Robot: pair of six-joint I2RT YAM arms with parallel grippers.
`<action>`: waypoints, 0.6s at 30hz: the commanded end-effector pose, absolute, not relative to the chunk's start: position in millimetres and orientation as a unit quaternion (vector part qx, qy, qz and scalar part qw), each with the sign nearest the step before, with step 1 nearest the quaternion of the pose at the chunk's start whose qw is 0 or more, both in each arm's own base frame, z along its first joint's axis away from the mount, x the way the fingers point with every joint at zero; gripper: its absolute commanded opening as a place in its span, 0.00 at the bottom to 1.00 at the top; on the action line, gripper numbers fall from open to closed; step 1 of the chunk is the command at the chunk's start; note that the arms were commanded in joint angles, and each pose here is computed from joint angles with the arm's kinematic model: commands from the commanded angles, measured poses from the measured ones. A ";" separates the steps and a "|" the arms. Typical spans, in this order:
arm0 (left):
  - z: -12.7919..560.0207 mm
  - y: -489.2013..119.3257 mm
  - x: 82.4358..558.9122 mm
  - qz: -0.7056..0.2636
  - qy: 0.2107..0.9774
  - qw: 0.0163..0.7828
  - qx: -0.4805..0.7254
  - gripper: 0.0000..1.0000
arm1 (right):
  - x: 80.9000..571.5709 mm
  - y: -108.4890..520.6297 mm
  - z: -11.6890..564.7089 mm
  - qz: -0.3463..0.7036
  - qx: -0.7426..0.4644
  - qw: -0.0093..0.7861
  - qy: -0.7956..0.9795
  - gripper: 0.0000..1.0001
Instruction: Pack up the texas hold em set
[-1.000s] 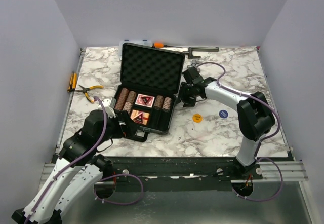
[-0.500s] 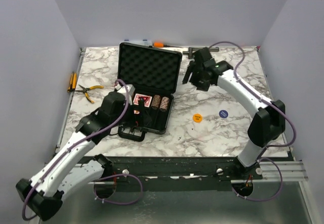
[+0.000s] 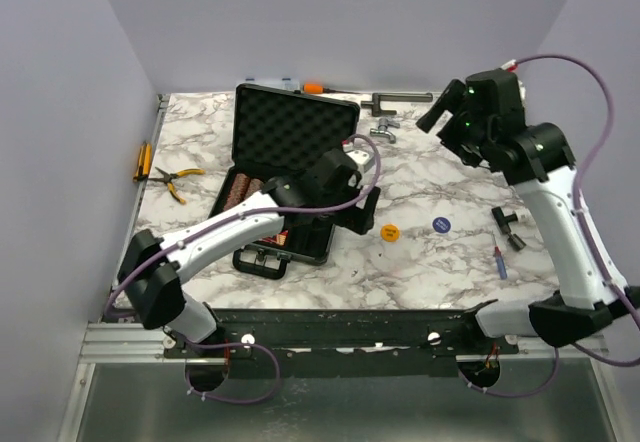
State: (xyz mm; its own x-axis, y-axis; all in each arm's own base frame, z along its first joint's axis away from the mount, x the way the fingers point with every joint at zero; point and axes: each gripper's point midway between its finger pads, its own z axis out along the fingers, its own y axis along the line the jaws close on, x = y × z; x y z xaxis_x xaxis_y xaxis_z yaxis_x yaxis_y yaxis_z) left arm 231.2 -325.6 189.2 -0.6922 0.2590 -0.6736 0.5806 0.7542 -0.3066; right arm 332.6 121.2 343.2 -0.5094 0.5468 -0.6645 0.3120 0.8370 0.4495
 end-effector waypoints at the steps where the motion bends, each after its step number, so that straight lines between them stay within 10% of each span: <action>1: 187.0 -363.0 239.7 -0.242 0.872 0.313 0.289 0.88 | 299.5 108.4 374.3 0.165 0.259 0.451 0.838 0.94; 18: 100.7 -425.5 248.0 -0.188 0.889 0.221 0.355 0.79 | 259.3 111.8 420.5 0.256 0.220 0.495 0.801 0.94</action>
State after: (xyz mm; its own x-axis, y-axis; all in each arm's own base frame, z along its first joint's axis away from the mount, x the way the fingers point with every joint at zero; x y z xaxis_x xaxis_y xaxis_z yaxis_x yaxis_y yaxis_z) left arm 246.8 -422.0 115.0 -0.6532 0.5006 -0.5682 0.7006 0.6842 -0.2026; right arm 256.7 100.5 426.6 -0.3688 0.6296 -0.6838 0.1311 0.7636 0.6323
